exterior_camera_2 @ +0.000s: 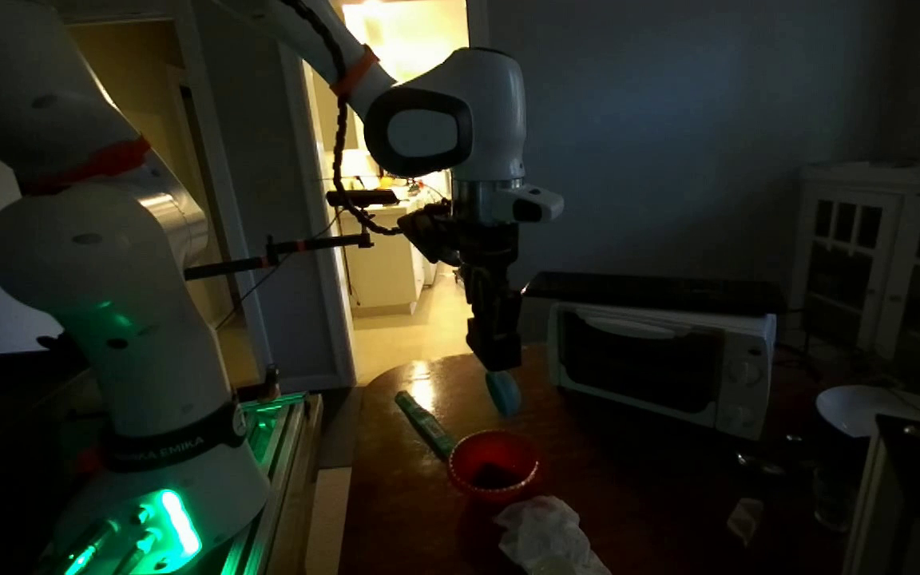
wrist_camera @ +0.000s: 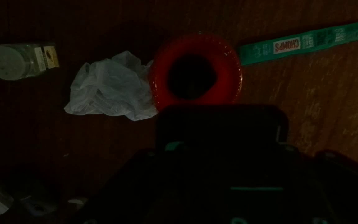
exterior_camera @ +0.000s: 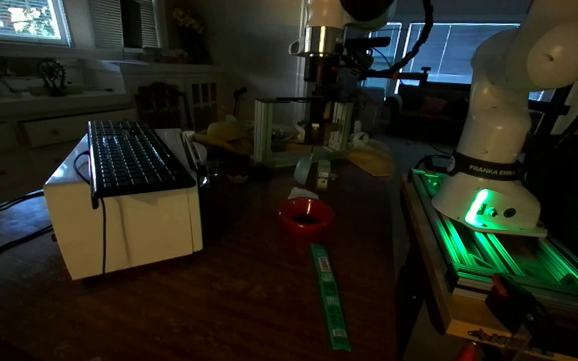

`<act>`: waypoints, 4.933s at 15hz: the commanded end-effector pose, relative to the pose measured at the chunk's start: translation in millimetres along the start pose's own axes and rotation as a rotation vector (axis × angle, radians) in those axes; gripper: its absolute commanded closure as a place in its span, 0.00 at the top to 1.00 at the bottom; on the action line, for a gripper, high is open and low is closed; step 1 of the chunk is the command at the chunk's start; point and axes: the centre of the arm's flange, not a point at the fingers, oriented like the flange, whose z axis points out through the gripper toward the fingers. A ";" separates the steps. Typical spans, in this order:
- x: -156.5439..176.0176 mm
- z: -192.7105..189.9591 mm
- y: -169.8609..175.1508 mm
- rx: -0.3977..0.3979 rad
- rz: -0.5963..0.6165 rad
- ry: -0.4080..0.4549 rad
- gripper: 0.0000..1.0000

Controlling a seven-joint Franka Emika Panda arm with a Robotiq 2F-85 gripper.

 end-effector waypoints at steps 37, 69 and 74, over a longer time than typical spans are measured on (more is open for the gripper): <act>-6.2 100.7 -15.0 -0.071 -0.019 -0.117 0.22; -2.2 120.8 1.0 -0.122 0.054 -0.016 0.22; -4.1 112.4 5.2 -0.157 0.053 -0.055 0.22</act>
